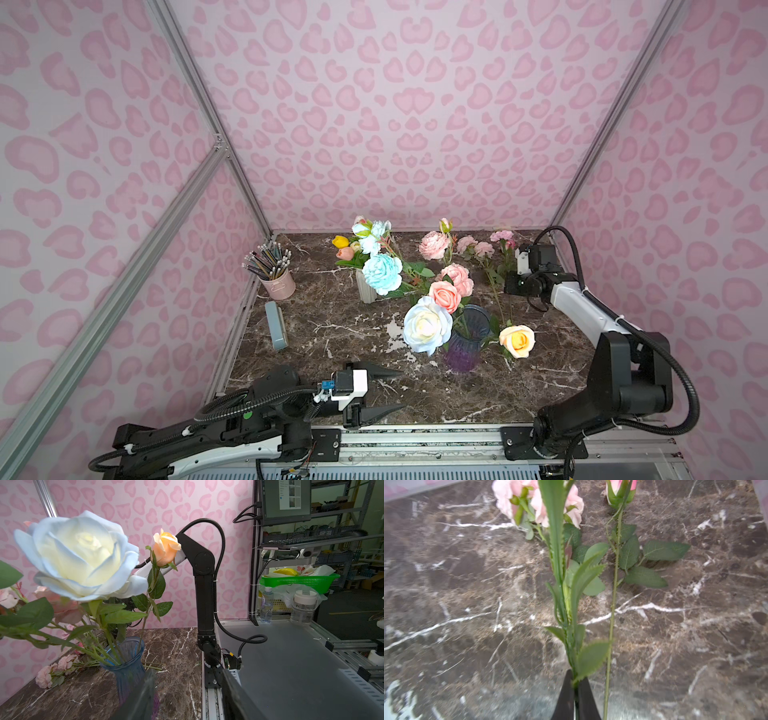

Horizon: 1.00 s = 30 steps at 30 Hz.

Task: Pick out pink flowers from the vase
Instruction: Place the flower at the center of the board.

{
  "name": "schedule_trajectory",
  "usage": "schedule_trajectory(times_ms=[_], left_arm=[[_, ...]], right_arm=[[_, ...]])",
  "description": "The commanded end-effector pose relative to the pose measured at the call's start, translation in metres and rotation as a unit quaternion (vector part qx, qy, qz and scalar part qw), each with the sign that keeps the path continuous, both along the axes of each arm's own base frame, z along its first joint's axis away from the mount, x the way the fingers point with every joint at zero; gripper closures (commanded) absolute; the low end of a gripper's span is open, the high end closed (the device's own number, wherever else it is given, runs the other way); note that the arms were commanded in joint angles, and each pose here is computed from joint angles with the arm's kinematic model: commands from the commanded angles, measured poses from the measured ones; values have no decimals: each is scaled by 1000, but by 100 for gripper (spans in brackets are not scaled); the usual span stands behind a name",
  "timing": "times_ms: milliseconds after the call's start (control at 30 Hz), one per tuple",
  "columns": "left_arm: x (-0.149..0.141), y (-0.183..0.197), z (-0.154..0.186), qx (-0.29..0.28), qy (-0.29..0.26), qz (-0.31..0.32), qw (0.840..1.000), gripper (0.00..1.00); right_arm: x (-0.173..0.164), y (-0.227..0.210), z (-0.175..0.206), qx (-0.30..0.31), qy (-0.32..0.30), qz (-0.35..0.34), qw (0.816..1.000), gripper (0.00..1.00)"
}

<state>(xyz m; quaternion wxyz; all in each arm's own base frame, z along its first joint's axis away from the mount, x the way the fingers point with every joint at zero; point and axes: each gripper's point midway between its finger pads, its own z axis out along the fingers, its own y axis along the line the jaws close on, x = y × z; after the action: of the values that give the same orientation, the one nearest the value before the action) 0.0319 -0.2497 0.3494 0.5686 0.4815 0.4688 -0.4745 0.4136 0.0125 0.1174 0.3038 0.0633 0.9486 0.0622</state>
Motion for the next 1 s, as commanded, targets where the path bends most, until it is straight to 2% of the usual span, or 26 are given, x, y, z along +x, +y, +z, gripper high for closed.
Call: schedule_trajectory(times_ms=[0,167,300,500,633,733,867,900,967], left_arm=[[4,1,4,-7,-11,12,1000,47],[3,-5,-11,20,-7,6,1000,47],[4,-11,-17,35,-6,6,999,47],[16,-24,-31,74,9,30,997,47],[41,-33,-51,127,39,93,987,47],[54,-40,-64,156,63,127,978,47],[74,-41,-83,163,101,186,964,47],[83,-38,-87,164,113,212,957,47],[90,-37,-95,160,134,226,952,49]], right_arm=[[11,-11,-13,-30,13,-10,999,100],[17,-15,-40,-42,43,-16,998,100],[16,-11,-59,-34,60,-8,998,93],[18,-8,-50,-24,46,-12,999,71],[21,-11,-20,-31,12,-23,999,60],[20,-12,16,-28,-28,-33,999,58],[12,7,76,6,-104,-12,994,59],[7,18,91,21,-128,6,992,61],[-5,48,121,62,-185,63,979,65]])
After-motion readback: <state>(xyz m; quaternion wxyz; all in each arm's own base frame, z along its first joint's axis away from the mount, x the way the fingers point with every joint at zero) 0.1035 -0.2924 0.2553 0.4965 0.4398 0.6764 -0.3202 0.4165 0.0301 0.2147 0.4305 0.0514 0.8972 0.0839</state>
